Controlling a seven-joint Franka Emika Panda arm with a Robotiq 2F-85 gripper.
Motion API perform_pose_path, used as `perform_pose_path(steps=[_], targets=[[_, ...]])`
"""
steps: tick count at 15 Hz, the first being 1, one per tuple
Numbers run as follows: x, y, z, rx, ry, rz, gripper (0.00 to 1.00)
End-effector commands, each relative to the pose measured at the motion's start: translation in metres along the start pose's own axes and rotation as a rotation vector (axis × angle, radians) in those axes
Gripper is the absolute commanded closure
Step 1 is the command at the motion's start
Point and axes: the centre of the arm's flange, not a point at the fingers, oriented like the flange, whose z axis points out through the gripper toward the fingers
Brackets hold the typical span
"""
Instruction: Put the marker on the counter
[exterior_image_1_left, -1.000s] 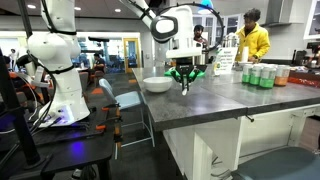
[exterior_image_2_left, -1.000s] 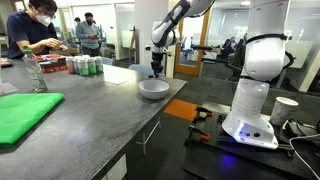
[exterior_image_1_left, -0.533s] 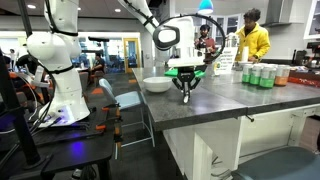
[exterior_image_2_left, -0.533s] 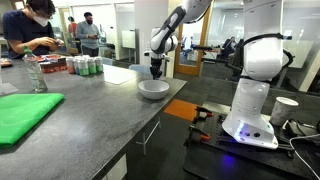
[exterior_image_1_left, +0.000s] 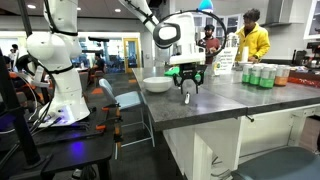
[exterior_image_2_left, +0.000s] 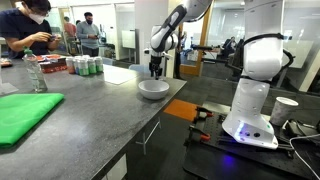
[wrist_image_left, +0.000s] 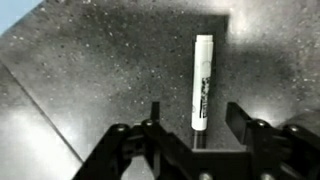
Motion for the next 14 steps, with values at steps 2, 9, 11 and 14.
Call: perform_pose_path(steps=[2, 9, 11, 14], targets=[[-0.001, -0.015, -0.054, 0.017, -0.023, -0.016, 0.0], [0.024, -0.047, -0.167, 0.105, -0.084, -0.043, 0.0], [0.034, -0.058, -0.188, 0.106, -0.088, -0.061, 0.0], [0.044, -0.066, -0.206, 0.07, -0.073, -0.077, 0.0]])
